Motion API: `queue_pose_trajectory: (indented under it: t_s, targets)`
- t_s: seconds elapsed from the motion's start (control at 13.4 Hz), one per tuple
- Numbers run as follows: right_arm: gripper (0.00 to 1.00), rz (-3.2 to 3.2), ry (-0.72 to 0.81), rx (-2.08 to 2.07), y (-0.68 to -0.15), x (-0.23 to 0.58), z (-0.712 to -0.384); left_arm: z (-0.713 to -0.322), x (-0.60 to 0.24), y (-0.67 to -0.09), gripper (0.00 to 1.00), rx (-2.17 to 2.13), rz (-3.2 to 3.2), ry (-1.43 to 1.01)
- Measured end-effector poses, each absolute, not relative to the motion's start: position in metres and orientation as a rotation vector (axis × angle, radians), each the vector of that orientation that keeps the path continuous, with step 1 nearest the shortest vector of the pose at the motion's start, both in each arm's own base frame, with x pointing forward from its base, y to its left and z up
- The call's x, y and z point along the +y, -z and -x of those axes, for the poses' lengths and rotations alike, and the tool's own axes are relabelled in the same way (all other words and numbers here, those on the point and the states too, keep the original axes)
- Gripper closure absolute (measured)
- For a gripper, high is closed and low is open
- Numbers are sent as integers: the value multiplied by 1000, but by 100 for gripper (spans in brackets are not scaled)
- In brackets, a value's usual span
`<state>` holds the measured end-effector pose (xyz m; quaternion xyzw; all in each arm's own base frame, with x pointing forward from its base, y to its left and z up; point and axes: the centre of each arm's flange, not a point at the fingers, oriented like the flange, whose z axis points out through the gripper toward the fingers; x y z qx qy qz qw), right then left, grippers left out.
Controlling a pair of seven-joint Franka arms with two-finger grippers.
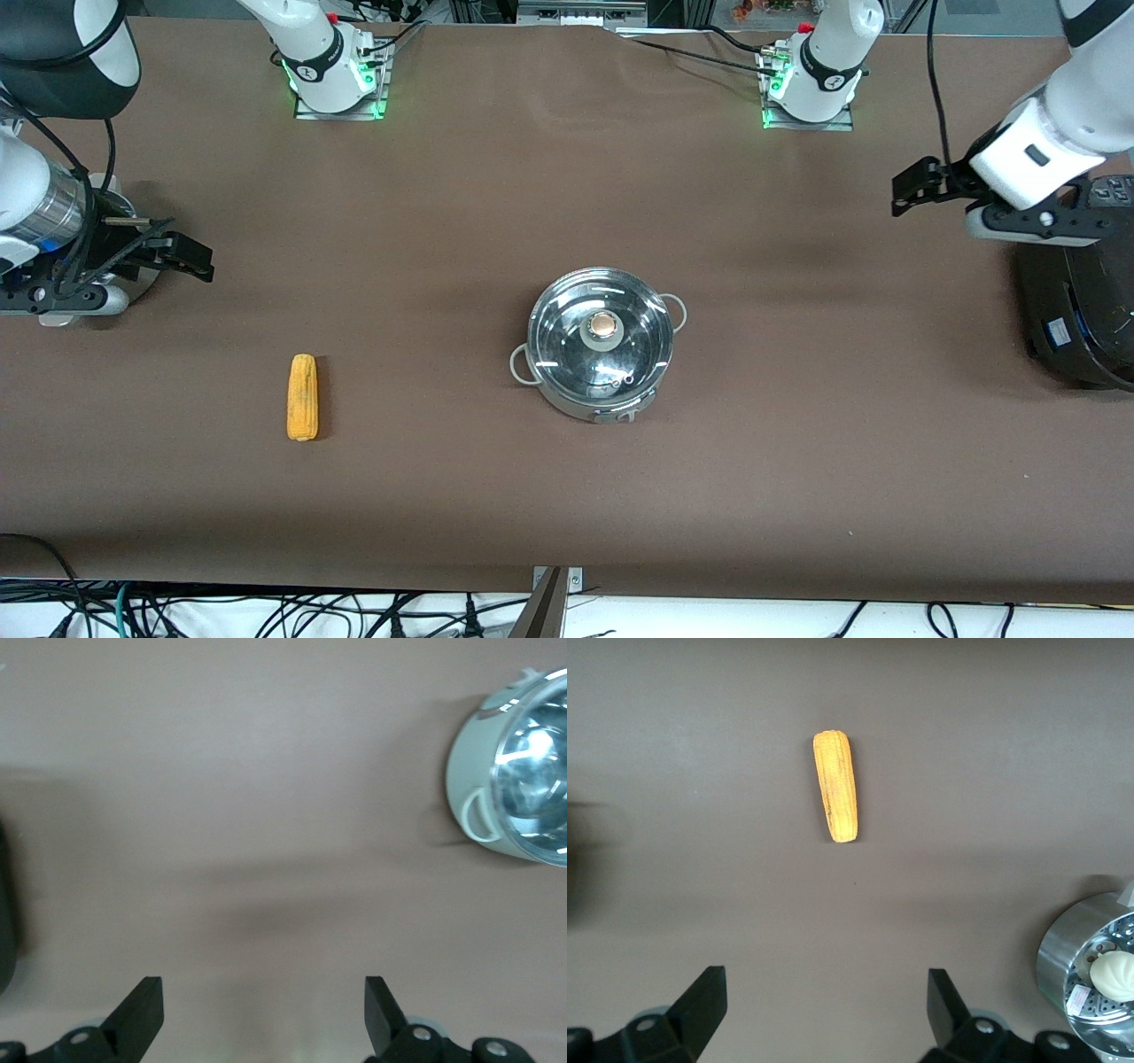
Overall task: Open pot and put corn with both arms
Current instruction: 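Reach the left gripper to the lid knob while the right gripper reaches the corn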
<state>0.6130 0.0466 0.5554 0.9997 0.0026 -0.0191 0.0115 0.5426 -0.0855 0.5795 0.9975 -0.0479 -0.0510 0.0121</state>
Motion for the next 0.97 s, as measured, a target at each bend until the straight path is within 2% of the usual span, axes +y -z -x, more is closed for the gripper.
queue_pose_trajectory:
  t_s: [0.37,0.67,0.97]
  targets:
    - [0,-3119,49,-21,-550,35,-618,-566,-226,-576,0,-334,-3094,104]
    - [0,-3152,53,-64,-513,24,-640,-581,-318,-526,0,-414,-3080,102]
    - [0,-3158,61,-59,-474,26,-657,-602,-384,-456,0,-309,-3039,-60]
